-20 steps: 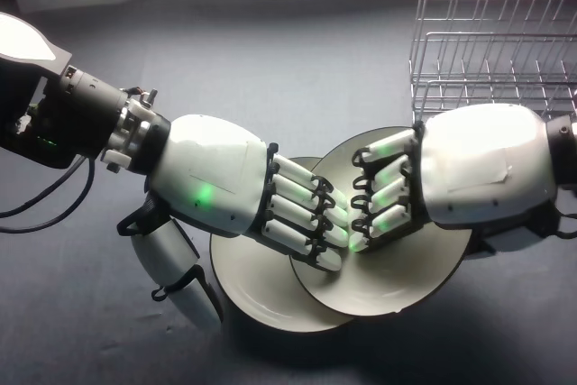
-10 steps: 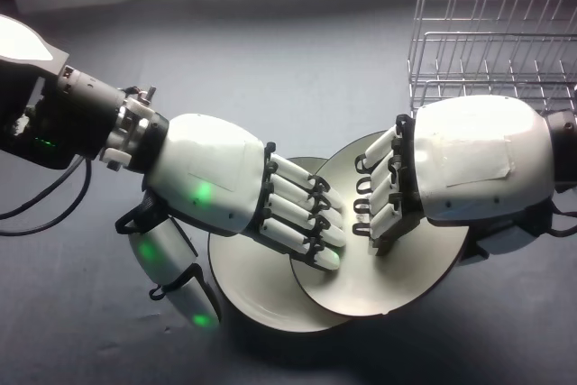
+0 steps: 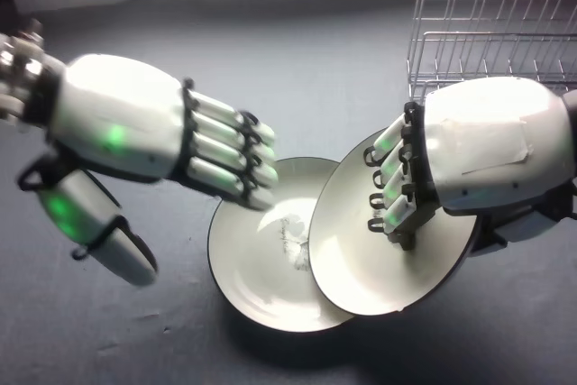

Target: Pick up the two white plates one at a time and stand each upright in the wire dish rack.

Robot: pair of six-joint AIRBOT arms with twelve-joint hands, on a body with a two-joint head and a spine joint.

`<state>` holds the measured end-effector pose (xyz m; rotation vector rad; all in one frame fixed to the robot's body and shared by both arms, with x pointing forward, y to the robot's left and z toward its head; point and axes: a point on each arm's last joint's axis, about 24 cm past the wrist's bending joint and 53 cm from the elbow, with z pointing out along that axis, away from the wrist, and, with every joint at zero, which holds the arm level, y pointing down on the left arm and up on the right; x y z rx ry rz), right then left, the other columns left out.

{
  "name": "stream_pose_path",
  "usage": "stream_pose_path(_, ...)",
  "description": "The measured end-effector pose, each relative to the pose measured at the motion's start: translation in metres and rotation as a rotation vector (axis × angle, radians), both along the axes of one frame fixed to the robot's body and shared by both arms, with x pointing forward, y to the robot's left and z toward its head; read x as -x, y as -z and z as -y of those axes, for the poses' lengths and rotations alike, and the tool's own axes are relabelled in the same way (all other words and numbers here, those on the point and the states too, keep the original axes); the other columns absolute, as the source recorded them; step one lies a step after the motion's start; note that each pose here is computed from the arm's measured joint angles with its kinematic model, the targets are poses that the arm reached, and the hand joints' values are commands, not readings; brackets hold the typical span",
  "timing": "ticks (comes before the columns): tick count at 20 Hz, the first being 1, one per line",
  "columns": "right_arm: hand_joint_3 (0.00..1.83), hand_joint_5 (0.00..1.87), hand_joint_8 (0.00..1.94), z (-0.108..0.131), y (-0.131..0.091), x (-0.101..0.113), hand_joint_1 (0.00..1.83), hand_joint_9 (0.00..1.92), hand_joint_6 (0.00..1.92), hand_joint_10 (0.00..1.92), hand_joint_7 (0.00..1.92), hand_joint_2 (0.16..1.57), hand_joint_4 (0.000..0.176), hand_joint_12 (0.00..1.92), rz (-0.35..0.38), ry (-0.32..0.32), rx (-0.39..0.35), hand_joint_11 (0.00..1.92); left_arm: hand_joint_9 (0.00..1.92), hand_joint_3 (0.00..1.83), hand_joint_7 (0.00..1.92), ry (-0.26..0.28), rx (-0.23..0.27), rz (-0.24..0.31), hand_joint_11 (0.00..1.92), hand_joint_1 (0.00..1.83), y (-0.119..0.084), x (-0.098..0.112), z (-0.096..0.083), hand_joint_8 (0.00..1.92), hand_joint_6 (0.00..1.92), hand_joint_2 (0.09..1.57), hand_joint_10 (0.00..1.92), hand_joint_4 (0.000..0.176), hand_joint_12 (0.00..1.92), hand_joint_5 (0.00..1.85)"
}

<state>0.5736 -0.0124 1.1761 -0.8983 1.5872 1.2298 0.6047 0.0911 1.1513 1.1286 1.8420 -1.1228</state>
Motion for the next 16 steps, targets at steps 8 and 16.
stream_pose_path(8, 0.00, 0.96, 0.81, -0.007, -0.062, 0.008, 1.39, 1.05, 0.91, 1.02, 1.07, 1.07, 0.000, 1.07, -0.065, 0.040, -0.174, 0.82, 0.09, 0.00, 0.10, -0.139, 0.029, -0.018, 0.06, 0.00, -0.031, 0.002, -0.064, 0.01, 0.01, 1.12, 0.01, 0.000, 0.03, 0.14)
stream_pose_path(16, 0.00, 0.88, 1.00, 0.003, -0.112, 0.002, 1.38, 1.01, 1.00, 1.09, 0.97, 1.11, 0.000, 1.14, -0.192, 0.133, -0.358, 0.83, 0.08, 0.01, 0.11, -0.230, 0.126, -0.023, 0.04, 0.00, -0.058, -0.007, -0.084, 0.00, 0.01, 1.13, 0.00, 0.000, 0.03, 0.15)
